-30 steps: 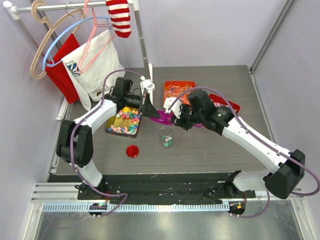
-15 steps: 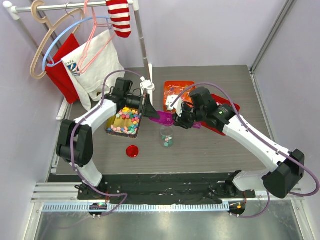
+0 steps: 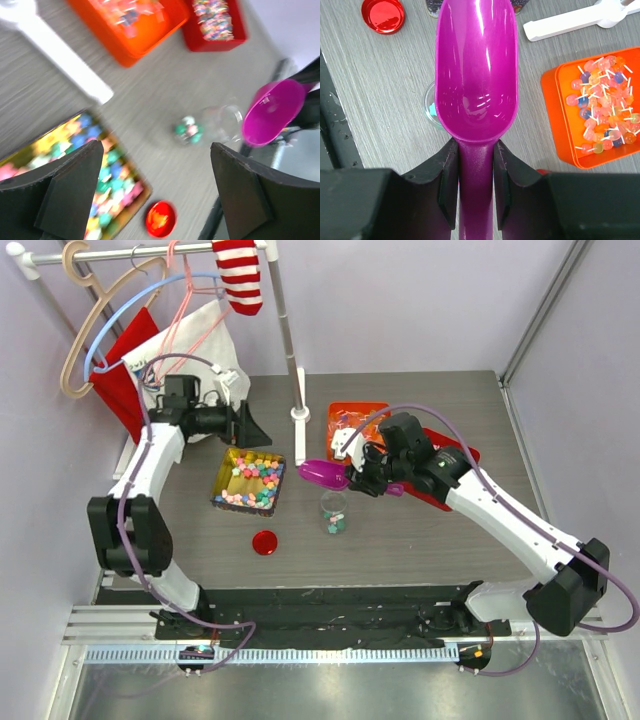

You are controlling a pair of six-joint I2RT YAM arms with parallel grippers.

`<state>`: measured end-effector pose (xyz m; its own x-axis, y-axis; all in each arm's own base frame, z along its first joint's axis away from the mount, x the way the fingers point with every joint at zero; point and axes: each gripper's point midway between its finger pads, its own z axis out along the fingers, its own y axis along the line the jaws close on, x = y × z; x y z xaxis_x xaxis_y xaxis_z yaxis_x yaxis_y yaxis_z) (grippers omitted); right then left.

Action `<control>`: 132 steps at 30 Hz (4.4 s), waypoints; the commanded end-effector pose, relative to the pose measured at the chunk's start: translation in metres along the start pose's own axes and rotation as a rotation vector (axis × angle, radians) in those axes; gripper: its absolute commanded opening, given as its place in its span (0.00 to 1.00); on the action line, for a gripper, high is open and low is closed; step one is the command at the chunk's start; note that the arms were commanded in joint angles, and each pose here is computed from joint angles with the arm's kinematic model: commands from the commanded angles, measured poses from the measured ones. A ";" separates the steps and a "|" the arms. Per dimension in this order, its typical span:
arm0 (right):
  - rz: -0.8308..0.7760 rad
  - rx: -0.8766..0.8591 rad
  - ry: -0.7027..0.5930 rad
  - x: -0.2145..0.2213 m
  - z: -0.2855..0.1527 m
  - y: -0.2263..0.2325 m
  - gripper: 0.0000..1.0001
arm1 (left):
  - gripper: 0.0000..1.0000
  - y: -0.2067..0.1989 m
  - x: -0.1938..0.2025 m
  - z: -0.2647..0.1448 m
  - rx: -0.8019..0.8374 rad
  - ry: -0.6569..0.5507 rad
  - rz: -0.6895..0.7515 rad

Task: Pack the candies
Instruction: Adjust the spatula, then adjust the storage box at the center of the board.

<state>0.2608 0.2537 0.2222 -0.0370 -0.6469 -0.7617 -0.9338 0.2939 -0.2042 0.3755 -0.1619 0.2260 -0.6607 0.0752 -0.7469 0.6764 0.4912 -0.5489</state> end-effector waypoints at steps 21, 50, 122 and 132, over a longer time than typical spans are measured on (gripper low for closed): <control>-0.035 0.108 -0.007 -0.043 0.003 -0.047 0.01 | 1.00 0.106 0.100 -0.116 -0.592 0.093 -0.032; -0.033 0.143 0.004 -0.053 0.013 -0.047 0.01 | 0.89 0.160 0.126 -0.102 -0.757 0.132 -0.077; -0.078 0.218 0.016 -0.141 0.014 -0.045 0.01 | 0.00 0.113 0.072 -0.022 -0.255 -0.046 -0.168; -0.262 0.376 0.119 -0.136 0.010 -0.056 0.01 | 0.00 0.113 0.015 -0.057 -0.511 -0.294 0.062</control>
<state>0.3053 0.3425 0.3124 0.0615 -0.7607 -0.6462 -0.8195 0.3311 -0.4677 0.3888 -0.0625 0.1007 -0.7107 -0.0841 -0.6985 0.3503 0.8187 -0.4551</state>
